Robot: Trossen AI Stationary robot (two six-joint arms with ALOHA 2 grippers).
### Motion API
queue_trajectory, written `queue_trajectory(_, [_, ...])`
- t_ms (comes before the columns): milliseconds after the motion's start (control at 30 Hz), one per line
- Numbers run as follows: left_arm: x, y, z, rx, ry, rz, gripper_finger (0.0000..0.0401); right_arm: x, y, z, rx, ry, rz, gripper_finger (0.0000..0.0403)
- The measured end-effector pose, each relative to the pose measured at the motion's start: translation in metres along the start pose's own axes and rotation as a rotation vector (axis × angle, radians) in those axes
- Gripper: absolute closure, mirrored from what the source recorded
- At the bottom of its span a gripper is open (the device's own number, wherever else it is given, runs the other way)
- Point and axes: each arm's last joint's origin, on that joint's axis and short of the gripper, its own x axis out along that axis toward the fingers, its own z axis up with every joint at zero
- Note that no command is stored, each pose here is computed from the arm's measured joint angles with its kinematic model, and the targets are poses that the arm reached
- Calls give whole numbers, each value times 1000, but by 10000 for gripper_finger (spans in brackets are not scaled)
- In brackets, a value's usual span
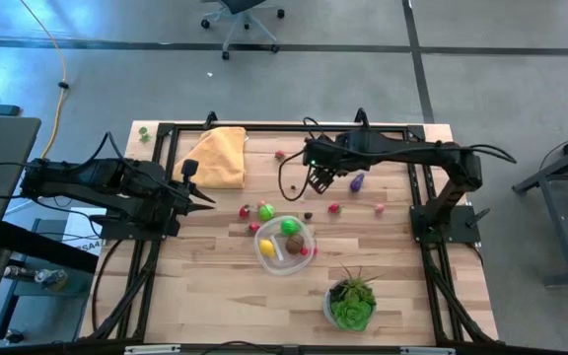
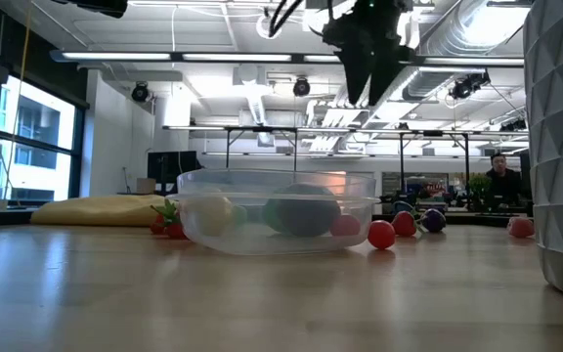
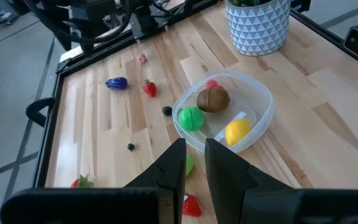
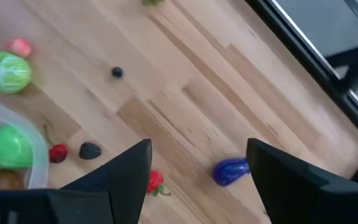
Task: Pick and placing Produce into tupperware
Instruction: Put the purple eggplant into the transparent bin
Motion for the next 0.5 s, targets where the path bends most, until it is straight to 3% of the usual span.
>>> queue_trajectory(100, [0,0,0,0,0,0,350,12,6,-11,24,10,1,149])
queue_trajectory(233, [0,0,0,0,0,0,350,46,10,-42,118,48,85,149])
queue_trajectory(367, [0,0,0,0,0,0,350,67,0,-68,357,-2,90,149])
queue_trajectory(500, [0,0,0,0,0,0,350,75,-14,-88,553,-92,11,149])
